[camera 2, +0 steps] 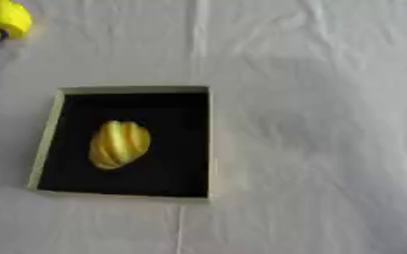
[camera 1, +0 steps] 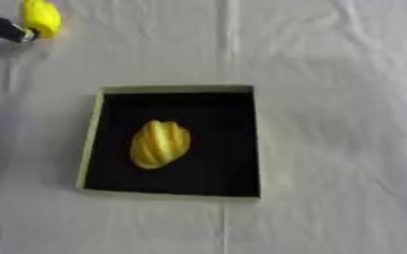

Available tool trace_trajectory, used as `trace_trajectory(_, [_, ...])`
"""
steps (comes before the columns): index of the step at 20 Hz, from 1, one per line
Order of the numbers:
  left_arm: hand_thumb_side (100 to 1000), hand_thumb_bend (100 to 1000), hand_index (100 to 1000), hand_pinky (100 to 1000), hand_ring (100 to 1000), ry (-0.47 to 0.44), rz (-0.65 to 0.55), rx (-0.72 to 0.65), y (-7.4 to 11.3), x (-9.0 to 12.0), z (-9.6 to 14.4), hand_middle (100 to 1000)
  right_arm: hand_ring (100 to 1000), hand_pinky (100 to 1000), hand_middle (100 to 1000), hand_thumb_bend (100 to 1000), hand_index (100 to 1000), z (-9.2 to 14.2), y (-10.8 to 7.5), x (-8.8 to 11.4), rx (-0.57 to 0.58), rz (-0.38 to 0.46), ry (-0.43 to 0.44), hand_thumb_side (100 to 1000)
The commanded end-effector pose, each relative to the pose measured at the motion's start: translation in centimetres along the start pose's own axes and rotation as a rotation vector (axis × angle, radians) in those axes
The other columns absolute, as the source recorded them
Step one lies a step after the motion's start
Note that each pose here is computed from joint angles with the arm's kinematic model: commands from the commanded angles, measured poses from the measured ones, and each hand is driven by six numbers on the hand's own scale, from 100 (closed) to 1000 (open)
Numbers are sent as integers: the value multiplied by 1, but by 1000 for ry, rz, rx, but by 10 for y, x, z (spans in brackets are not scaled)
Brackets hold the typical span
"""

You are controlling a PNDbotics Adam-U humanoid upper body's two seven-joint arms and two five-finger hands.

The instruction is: Pick up objects on the table and place them in the box.

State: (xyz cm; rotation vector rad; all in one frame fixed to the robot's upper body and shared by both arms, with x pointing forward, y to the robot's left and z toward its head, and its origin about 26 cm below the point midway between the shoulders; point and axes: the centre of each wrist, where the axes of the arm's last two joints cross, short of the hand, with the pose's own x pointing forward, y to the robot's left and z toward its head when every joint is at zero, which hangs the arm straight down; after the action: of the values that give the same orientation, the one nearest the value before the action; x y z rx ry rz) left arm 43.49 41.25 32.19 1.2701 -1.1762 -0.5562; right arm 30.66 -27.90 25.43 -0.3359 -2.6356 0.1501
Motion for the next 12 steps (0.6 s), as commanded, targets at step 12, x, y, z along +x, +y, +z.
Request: trace_trajectory(12, [229, 141, 638, 722, 658, -52, 123, 145, 7, 5, -5, 540, 795, 844, 713, 100, 841, -6, 1, 6, -4, -28, -21, 774])
